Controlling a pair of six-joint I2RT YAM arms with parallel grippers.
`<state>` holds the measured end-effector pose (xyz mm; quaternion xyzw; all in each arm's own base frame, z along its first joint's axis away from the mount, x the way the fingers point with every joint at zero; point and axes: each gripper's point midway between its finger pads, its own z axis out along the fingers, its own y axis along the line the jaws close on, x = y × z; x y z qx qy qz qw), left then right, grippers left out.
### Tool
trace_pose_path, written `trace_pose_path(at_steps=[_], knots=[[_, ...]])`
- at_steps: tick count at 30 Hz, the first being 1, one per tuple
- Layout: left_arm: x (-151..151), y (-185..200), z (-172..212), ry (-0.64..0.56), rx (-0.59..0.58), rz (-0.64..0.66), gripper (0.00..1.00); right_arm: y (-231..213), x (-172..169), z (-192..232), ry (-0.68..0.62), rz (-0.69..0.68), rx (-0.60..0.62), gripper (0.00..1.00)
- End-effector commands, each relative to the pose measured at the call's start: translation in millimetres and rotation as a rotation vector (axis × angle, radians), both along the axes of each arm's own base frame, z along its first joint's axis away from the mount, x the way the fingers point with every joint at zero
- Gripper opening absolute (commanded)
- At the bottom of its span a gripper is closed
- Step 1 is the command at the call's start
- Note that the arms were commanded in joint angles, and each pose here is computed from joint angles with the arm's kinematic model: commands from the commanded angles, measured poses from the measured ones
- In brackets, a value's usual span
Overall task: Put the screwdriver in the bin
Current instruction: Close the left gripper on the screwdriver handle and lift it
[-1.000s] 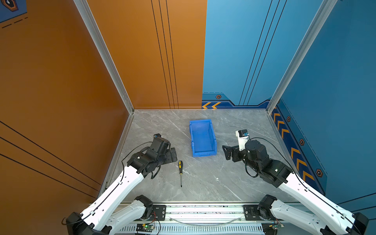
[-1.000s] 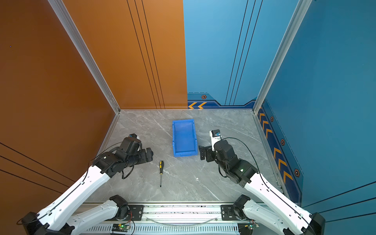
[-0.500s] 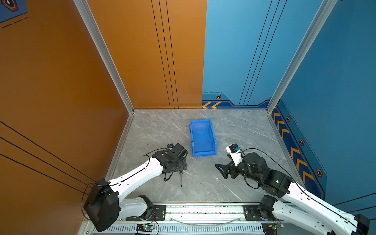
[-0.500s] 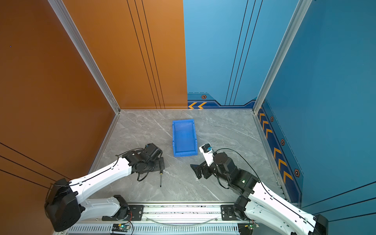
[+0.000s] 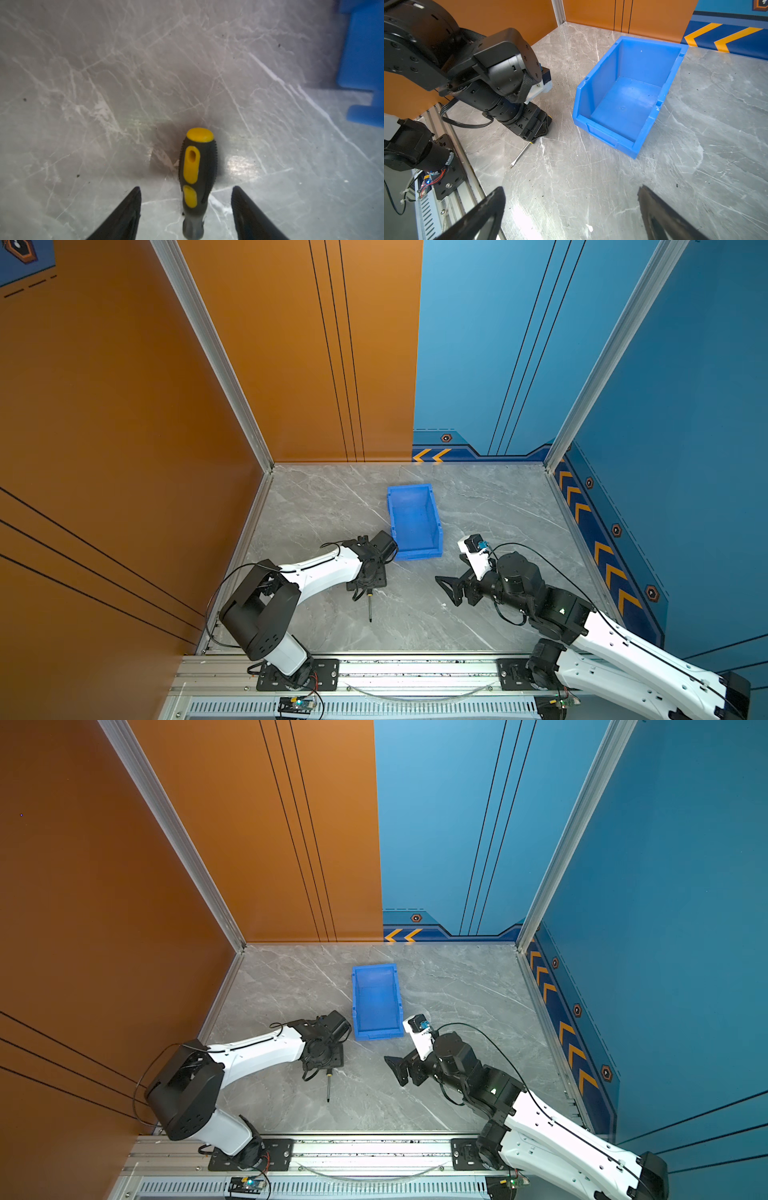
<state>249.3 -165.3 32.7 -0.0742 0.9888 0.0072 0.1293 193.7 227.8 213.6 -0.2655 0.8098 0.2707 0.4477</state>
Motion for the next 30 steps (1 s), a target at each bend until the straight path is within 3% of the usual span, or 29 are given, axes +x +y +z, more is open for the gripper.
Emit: trace_pose_path(at_steps=[1, 14, 20, 25, 30], knots=[[12, -2, 3, -0.020, 0.013, -0.006, 0.64, 3, 4, 7, -0.037, 0.003, 0.001, 1.00], [11, 5, -18, 0.014, 0.054, -0.018, 0.37, -11, 3, 7, -0.055, -0.044, 0.001, 1.00], [8, 5, -18, 0.020, 0.045, -0.025, 0.17, -18, 5, 10, -0.067, -0.081, 0.008, 1.00], [14, 4, 9, -0.033, 0.042, -0.050, 0.10, -23, 14, 14, -0.082, -0.126, 0.000, 1.00], [22, -10, 66, -0.154, 0.064, -0.125, 0.09, -25, 24, 16, -0.083, -0.157, 0.002, 1.00]])
